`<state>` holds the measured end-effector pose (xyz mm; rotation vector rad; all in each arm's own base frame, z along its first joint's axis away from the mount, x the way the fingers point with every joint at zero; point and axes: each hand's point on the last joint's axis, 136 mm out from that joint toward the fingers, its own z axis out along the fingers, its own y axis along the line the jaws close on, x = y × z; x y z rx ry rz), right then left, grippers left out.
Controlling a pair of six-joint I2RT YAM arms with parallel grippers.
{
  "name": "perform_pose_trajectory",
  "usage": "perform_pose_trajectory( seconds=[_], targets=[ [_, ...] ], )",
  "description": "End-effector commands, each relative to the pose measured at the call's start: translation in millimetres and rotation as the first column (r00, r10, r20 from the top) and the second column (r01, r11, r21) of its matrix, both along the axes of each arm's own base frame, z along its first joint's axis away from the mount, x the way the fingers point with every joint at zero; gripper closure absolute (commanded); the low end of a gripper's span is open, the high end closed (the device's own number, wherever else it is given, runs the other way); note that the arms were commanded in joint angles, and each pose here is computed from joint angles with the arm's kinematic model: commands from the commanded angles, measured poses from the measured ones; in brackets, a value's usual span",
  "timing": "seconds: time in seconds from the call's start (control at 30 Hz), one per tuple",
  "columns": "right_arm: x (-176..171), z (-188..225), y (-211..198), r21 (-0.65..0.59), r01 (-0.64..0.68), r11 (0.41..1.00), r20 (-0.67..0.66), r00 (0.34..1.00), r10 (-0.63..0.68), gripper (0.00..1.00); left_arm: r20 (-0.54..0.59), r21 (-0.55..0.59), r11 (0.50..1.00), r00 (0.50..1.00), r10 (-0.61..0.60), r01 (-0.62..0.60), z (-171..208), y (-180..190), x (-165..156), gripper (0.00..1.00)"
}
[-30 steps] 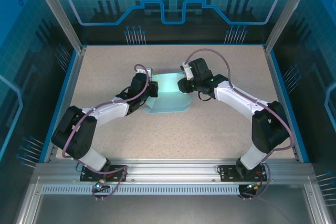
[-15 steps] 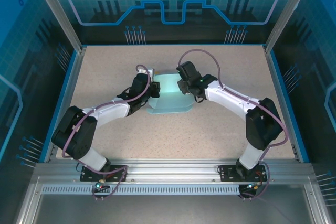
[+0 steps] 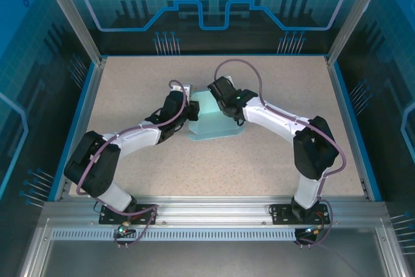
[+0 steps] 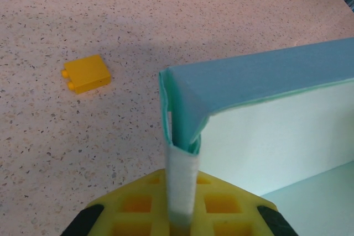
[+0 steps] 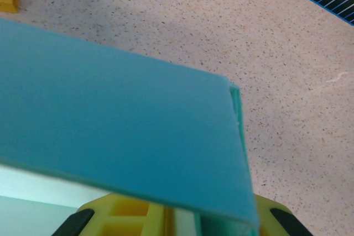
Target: Fold the paper box
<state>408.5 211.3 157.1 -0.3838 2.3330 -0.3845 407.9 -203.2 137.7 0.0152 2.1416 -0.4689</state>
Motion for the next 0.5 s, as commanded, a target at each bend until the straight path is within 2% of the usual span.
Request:
perform_pose_trajectory(
  seconds=[0.0, 0.13, 0.47],
  targets=[
    [1.2, 0.4, -37.4, -0.219, 0.075, 0.973, 0.009, 0.997, -0.075, 0.83, 0.001, 0.022, 1.000, 1.000, -0.010, 0.010, 1.1, 2.7, -2.0, 0.93],
    [4.3, 4.7, -35.7, -0.227, 0.070, 0.971, 0.018, 0.998, -0.067, 0.83, 0.000, 0.021, 1.000, 1.000, -0.011, 0.011, 0.0, 2.5, -2.0, 0.93],
    [-4.7, 23.0, -7.3, 0.006, -0.039, 0.999, 0.010, 0.999, 0.039, 0.73, 0.000, 0.027, 1.000, 1.000, -0.006, 0.006, 0.5, 3.3, -1.8, 0.93]
  ],
)
